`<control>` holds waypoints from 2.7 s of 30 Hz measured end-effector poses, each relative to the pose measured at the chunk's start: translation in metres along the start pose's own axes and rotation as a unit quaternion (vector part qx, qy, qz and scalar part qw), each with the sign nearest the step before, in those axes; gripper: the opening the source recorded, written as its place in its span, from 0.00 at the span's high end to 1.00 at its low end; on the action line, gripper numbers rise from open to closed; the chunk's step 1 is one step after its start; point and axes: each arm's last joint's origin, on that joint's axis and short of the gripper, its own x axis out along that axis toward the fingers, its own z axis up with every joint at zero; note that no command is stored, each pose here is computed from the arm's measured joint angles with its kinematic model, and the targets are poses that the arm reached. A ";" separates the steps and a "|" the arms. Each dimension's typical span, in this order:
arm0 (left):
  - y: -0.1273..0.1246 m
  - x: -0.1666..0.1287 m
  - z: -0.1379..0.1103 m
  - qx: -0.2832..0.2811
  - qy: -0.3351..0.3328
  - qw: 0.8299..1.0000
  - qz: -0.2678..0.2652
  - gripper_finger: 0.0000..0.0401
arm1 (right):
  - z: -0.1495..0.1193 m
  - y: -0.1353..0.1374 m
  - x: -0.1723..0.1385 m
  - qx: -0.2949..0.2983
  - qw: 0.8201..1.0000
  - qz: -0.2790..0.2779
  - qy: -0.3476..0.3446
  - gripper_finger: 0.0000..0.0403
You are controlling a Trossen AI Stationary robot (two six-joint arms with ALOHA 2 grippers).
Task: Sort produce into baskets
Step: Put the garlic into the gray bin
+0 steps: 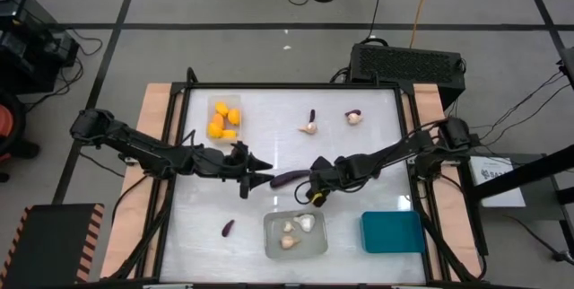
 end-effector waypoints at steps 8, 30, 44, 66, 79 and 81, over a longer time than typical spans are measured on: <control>0.008 0.001 -0.001 0.053 0.017 0.998 0.027 0.42 | 0.020 0.018 -0.028 0.007 0.998 0.049 -0.049 0.68; 0.012 0.002 0.001 0.121 0.042 0.992 -0.008 0.42 | 0.003 0.093 -0.087 -0.040 0.970 0.223 -0.086 0.68; 0.012 -0.001 -0.012 0.127 0.099 0.987 0.005 0.42 | -0.049 0.120 -0.099 -0.078 0.957 0.273 -0.061 0.68; 0.009 -0.001 -0.015 0.130 0.100 0.986 0.003 0.42 | -0.050 0.117 -0.097 -0.104 0.961 0.247 -0.073 0.43; 0.010 -0.001 -0.014 0.131 0.093 0.987 0.013 0.42 | -0.013 0.095 -0.099 -0.121 0.959 0.253 -0.032 0.37; 0.010 -0.001 -0.014 0.131 0.095 0.987 0.014 0.42 | -0.002 0.085 -0.103 -0.130 0.962 0.238 -0.041 0.38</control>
